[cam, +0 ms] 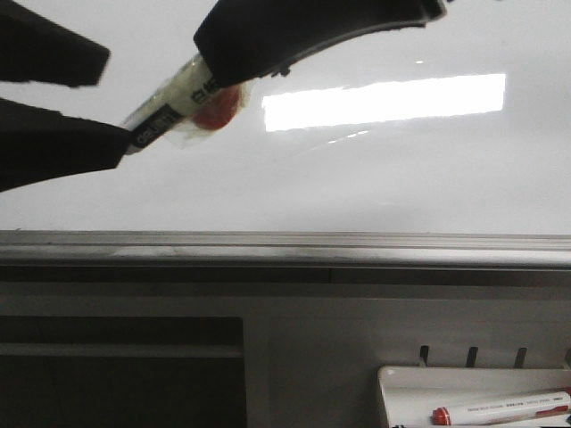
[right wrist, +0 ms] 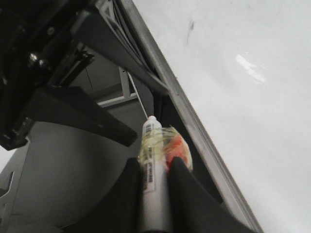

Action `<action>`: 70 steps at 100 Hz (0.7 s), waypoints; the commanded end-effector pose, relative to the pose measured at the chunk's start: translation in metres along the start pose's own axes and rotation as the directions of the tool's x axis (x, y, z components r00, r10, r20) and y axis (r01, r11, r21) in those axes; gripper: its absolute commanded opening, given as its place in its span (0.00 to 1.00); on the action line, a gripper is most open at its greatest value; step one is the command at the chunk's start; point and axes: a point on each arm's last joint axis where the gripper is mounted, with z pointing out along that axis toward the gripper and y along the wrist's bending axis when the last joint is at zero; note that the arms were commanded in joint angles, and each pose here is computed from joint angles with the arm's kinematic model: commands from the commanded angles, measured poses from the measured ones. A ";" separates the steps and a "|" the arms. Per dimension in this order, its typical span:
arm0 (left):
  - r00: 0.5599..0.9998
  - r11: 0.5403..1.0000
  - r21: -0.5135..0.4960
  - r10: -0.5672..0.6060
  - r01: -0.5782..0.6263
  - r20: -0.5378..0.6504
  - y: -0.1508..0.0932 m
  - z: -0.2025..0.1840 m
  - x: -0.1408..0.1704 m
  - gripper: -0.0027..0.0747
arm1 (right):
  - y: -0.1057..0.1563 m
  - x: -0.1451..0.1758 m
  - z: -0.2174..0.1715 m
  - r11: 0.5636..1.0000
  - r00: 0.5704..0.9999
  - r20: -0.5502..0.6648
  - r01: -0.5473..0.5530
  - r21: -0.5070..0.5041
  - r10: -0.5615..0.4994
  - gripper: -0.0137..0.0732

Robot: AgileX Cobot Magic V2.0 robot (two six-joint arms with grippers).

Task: Write number 2 on whiteboard

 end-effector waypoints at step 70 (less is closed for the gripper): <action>0.894 0.792 -0.428 -0.326 0.436 0.307 0.045 -0.090 -0.027 0.01 | -0.026 -0.029 -0.010 0.960 0.972 0.232 -0.031 0.278 -0.036 0.08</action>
